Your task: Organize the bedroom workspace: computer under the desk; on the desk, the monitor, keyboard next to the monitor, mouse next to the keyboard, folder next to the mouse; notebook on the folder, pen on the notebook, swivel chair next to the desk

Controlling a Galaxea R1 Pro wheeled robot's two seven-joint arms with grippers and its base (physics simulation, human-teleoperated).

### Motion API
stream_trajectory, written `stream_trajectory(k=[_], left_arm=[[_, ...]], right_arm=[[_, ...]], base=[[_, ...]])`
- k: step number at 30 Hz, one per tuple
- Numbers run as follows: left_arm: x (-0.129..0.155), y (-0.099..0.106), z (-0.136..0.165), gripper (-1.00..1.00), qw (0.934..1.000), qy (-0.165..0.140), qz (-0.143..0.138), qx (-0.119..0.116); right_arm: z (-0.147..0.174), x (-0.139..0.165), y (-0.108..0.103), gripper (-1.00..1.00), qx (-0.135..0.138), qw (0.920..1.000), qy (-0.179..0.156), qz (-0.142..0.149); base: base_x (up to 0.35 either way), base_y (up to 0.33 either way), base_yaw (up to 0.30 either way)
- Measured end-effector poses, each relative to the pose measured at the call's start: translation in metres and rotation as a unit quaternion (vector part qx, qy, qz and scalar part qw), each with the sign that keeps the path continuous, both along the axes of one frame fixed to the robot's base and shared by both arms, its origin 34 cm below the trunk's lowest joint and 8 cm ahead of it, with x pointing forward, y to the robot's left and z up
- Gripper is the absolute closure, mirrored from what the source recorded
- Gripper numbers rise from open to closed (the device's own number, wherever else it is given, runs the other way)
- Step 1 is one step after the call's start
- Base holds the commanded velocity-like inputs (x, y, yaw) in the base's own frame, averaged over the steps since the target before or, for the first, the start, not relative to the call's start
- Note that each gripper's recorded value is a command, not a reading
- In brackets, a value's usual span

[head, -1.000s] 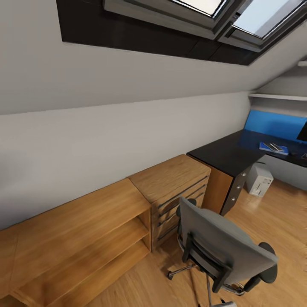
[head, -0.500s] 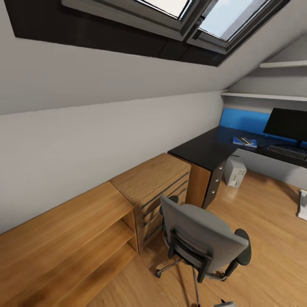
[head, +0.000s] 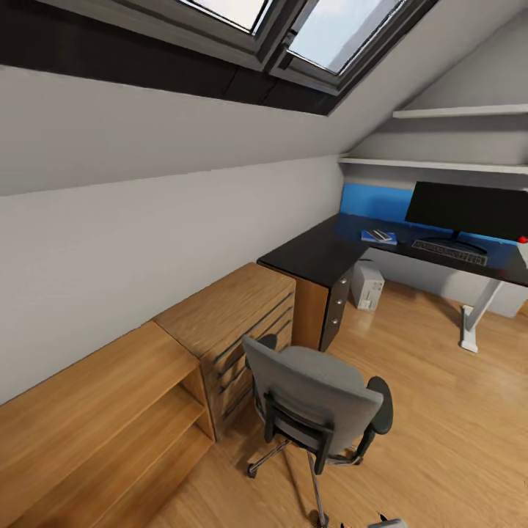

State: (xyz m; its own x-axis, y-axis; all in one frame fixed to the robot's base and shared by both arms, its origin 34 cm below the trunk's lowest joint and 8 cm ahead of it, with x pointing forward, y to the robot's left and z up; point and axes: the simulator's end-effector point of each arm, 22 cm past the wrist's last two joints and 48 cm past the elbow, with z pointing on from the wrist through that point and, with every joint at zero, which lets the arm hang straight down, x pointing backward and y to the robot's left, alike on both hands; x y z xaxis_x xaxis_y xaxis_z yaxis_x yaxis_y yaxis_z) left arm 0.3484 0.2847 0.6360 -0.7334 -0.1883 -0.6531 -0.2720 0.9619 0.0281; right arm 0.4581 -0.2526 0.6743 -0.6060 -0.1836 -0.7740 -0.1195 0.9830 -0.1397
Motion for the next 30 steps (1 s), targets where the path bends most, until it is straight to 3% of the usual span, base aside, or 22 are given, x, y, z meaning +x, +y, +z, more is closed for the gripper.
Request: stream_trajectory(k=[15, 30], left_arm=[[0.0001, -0.0002, 0.0000, -1.00, 1.0000, 0.000, 0.000, 0.000], [0.0000, 0.0000, 0.0001, -1.00, 1.0000, 0.000, 0.000, 0.000]], right_arm=[[0.0001, 0.0001, 0.0000, -1.00, 0.000, 1.0000, 0.000, 0.000], [0.0002, 0.0002, 0.0000, -1.00, 0.000, 1.0000, -0.001, 0.000]], base=[[0.000, 0.021, -0.300], [0.000, 0.233, -0.300]])
